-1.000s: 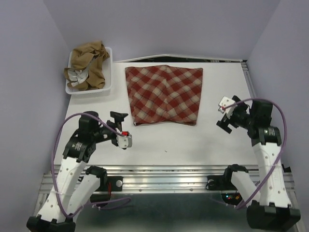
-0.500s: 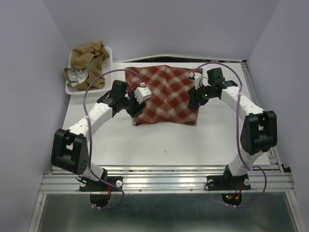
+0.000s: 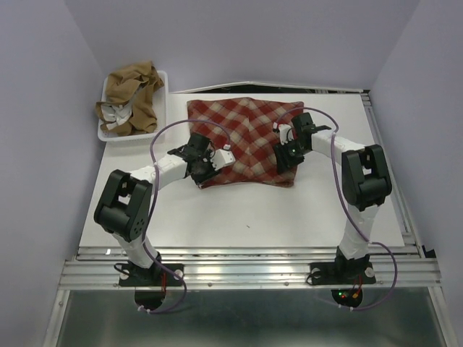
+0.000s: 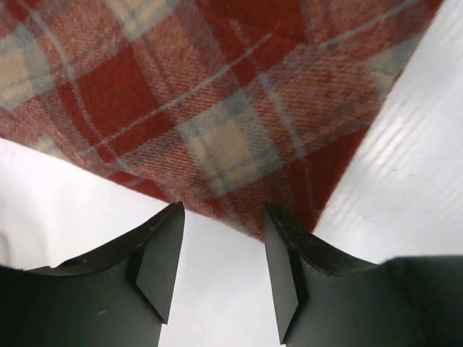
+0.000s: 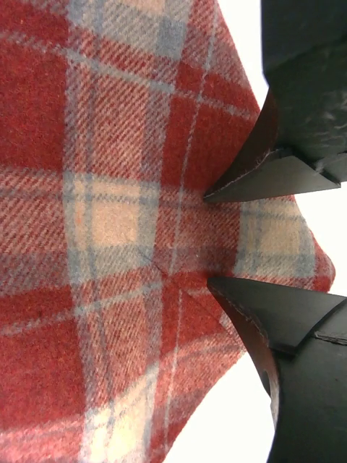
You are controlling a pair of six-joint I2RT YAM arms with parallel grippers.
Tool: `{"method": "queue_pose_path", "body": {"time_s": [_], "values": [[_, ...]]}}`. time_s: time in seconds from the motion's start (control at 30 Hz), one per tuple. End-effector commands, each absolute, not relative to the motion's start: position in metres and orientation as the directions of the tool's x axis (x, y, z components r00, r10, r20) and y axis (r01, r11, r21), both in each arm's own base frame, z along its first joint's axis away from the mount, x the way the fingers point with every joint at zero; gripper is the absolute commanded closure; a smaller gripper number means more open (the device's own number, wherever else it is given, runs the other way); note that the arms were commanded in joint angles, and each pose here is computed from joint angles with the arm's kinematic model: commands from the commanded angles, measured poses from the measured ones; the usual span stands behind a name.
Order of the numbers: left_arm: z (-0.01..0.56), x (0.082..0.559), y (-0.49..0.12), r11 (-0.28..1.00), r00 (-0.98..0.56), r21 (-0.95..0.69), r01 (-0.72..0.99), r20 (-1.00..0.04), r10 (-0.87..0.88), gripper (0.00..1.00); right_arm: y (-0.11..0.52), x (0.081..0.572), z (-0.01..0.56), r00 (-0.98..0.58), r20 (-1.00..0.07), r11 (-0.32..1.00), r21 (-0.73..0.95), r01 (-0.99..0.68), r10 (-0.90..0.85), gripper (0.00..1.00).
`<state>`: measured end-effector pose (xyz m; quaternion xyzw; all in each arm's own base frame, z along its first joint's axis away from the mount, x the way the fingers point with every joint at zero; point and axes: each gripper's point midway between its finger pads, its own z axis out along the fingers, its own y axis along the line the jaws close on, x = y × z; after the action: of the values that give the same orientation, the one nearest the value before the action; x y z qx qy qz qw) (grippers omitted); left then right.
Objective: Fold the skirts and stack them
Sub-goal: Flatten the skirt out
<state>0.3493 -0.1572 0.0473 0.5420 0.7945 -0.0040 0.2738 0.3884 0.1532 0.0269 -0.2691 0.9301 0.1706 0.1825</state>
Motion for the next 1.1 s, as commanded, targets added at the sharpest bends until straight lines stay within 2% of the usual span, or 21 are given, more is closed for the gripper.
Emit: {"method": "queue_pose_path", "body": {"time_s": [0.0,0.07,0.13,0.23,0.33,0.43,0.47,0.5,0.53,0.67,0.8,0.87,0.9,0.93,1.07], "values": [[0.04,0.361,-0.13,0.349,-0.231,0.409,0.843,-0.309,0.923,0.64,0.124,0.367,-0.018,-0.833,-0.282,0.841,0.13,-0.524,-0.476,0.48],[0.041,0.359,-0.126,0.336,-0.226,0.411,0.847,-0.294,0.929,0.75,0.12,0.367,-0.02,-0.832,-0.274,0.843,0.113,-0.526,-0.482,0.48],[0.046,0.356,-0.123,0.316,-0.206,0.419,0.851,-0.286,0.936,0.8,0.117,0.365,-0.02,-0.828,-0.272,0.841,0.1,-0.532,-0.491,0.48],[0.042,0.347,-0.113,0.278,-0.188,0.418,0.865,-0.244,0.951,0.83,0.113,0.365,-0.02,-0.817,-0.268,0.833,0.079,-0.547,-0.511,0.48],[0.039,0.333,-0.111,0.256,-0.171,0.373,0.892,-0.244,0.954,0.84,0.102,0.363,-0.022,-0.787,-0.253,0.81,0.022,-0.587,-0.563,0.48],[0.064,0.324,-0.132,0.254,-0.121,0.323,0.912,-0.381,0.917,0.72,0.081,0.365,-0.02,-0.725,-0.236,0.758,-0.097,-0.645,-0.647,0.48],[0.08,0.324,-0.137,0.267,-0.106,0.34,0.902,-0.424,0.9,0.67,0.064,0.358,-0.026,-0.719,-0.183,0.741,-0.162,-0.651,-0.671,0.48],[0.091,0.329,-0.145,0.272,-0.083,0.358,0.893,-0.463,0.882,0.6,0.057,0.363,-0.027,-0.699,-0.181,0.721,-0.212,-0.659,-0.692,0.48],[0.103,0.332,-0.148,0.292,-0.079,0.374,0.88,-0.491,0.867,0.57,0.038,0.363,-0.027,-0.691,-0.143,0.7,-0.268,-0.662,-0.708,0.48],[0.123,0.35,-0.166,0.32,-0.052,0.387,0.865,-0.564,0.824,0.53,0.003,0.401,-0.021,-0.729,-0.166,0.729,-0.361,-0.581,-0.664,0.48],[0.128,0.382,-0.191,0.351,-0.051,0.387,0.853,-0.608,0.792,0.51,0.012,0.476,0.04,-0.711,-0.368,0.789,-0.421,-0.447,-0.599,0.45],[0.123,0.409,-0.203,0.373,-0.063,0.391,0.841,-0.614,0.787,0.51,0.028,0.501,0.075,-0.686,-0.477,0.833,-0.379,-0.403,-0.549,0.44],[0.118,0.417,-0.207,0.38,-0.074,0.381,0.843,-0.617,0.783,0.51,0.031,0.498,0.073,-0.695,-0.482,0.844,-0.353,-0.403,-0.534,0.43],[0.117,0.428,-0.211,0.403,-0.089,0.381,0.832,-0.626,0.775,0.51,0.037,0.511,0.093,-0.678,-0.534,0.863,-0.339,-0.374,-0.504,0.43],[0.103,0.467,-0.23,0.449,-0.118,0.373,0.812,-0.648,0.753,0.51,0.052,0.511,0.109,-0.687,-0.565,0.888,-0.253,-0.384,-0.458,0.43]]}}
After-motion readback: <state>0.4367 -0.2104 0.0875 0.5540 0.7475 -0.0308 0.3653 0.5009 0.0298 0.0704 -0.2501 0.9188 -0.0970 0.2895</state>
